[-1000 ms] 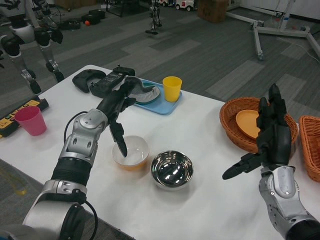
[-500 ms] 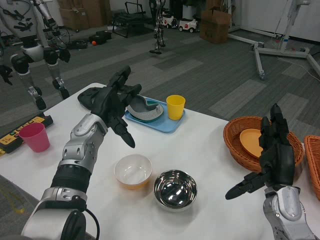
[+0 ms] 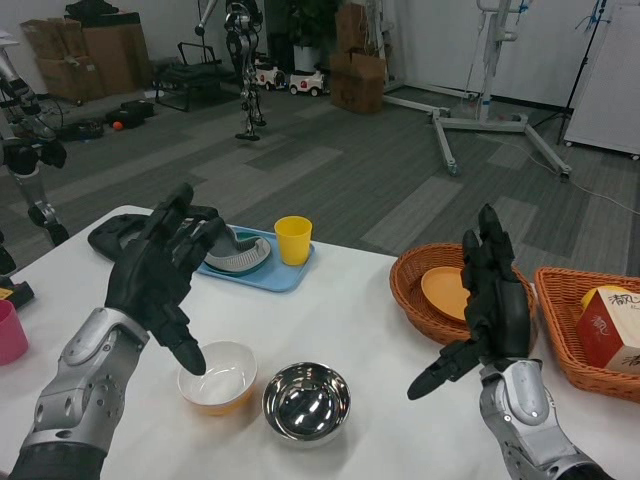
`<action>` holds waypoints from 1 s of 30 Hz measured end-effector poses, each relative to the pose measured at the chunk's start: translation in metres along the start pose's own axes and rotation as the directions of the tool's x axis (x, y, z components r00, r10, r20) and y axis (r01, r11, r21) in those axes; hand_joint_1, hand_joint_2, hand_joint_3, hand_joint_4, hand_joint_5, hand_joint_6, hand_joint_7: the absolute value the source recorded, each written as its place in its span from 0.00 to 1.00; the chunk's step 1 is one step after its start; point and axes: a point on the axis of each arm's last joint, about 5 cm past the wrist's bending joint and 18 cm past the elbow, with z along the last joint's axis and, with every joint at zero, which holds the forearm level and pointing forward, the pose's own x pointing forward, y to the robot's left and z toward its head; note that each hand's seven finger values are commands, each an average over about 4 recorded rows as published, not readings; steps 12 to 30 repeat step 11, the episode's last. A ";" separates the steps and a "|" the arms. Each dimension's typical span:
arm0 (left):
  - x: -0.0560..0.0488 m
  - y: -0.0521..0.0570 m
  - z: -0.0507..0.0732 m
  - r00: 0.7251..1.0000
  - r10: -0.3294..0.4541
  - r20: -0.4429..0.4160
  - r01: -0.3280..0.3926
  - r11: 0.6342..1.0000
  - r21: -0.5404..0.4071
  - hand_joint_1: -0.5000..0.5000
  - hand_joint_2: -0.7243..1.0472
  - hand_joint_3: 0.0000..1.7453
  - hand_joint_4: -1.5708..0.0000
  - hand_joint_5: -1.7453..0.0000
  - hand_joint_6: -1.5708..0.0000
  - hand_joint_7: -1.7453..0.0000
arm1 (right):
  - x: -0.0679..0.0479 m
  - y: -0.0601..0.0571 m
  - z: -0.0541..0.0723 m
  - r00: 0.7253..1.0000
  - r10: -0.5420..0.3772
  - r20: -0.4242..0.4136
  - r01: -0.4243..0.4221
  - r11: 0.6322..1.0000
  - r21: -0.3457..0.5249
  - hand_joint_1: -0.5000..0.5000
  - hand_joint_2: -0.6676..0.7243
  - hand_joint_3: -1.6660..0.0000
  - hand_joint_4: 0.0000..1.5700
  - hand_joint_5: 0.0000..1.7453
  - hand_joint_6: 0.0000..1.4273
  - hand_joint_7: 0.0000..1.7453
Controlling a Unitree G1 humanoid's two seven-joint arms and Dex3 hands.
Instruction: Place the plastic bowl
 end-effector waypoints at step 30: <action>-0.001 0.002 0.003 0.998 0.008 0.059 -0.007 1.000 -0.016 0.00 0.10 0.00 1.00 0.71 1.00 1.00 | 0.001 0.002 0.002 1.000 0.010 0.015 -0.010 1.000 0.009 0.12 1.00 1.00 0.00 0.00 0.00 0.00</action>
